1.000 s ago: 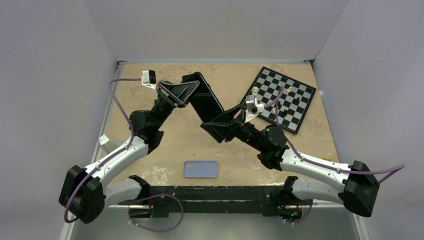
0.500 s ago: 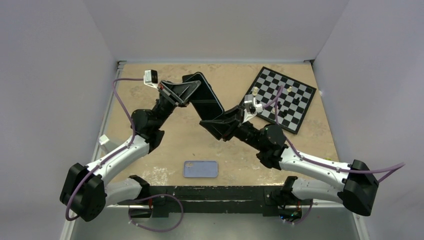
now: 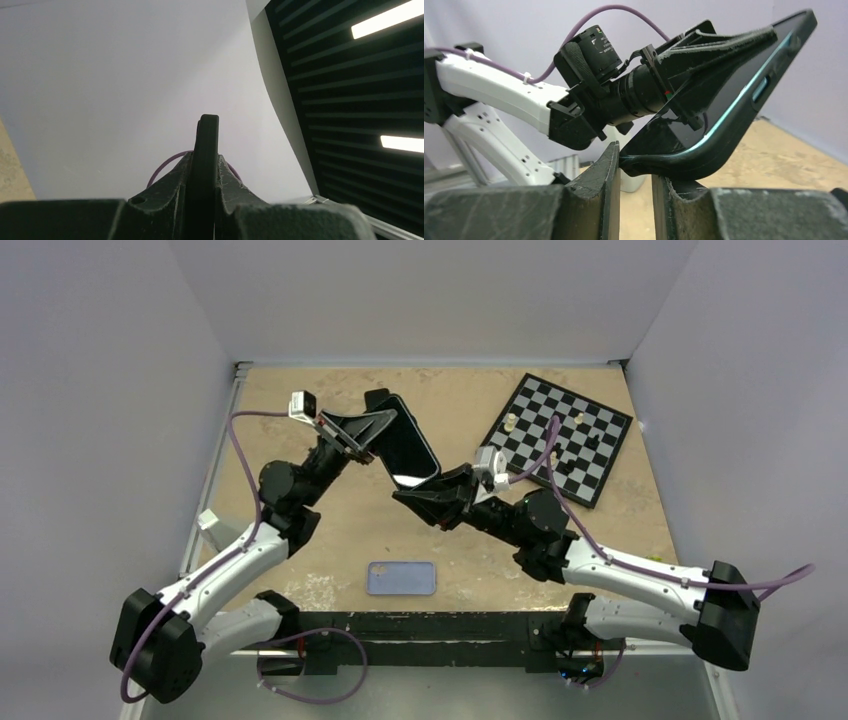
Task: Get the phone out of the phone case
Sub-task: Remove the phone case from the phone.
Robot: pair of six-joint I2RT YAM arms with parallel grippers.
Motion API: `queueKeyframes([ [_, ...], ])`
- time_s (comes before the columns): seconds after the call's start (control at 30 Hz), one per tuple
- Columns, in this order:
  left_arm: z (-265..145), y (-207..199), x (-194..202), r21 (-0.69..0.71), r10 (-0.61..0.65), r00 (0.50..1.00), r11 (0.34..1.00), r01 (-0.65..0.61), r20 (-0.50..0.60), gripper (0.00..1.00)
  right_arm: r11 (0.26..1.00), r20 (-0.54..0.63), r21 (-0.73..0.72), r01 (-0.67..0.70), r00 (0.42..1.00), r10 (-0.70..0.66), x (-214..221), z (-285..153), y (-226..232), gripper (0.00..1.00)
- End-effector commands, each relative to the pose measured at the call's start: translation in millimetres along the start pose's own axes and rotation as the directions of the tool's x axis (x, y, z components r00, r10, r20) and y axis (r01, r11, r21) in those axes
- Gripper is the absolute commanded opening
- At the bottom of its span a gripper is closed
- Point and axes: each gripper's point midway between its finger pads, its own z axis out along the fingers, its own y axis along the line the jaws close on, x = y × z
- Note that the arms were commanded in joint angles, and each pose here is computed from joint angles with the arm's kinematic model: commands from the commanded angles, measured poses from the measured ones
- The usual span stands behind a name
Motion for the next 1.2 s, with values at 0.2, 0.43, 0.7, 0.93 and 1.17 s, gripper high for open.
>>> queueKeyframes([
  [0.2, -12, -62, 38, 0.173, -0.159, 0.956, 0.963, 0.205, -0.247, 0.00, 0.840, -0.252, 0.240, 0.487, 0.867, -0.430, 10, -14, -87, 0.00],
  [0.43, -14, -69, 40, 0.240, -0.091, 0.962, 0.959, 0.154, -0.256, 0.00, 0.872, -0.251, 0.270, 0.409, 0.904, -0.346, 23, -28, -85, 0.00],
  [0.7, -8, -84, 44, 0.330, 0.019, 0.963, 0.941, 0.073, -0.269, 0.00, 0.956, -0.293, 0.292, 0.027, 0.954, 0.062, 53, -44, -57, 0.31],
  [0.93, -11, -79, 46, 0.339, 0.201, 0.953, 0.934, -0.116, -0.228, 0.00, 0.927, -0.244, 0.256, -0.273, 0.910, 0.336, 43, -76, -14, 0.60],
  [1.17, -7, -71, 49, 0.324, 0.238, 0.941, 0.934, -0.154, -0.241, 0.00, 0.926, -0.133, 0.012, -0.377, 0.917, 0.376, -30, -75, 37, 0.63],
])
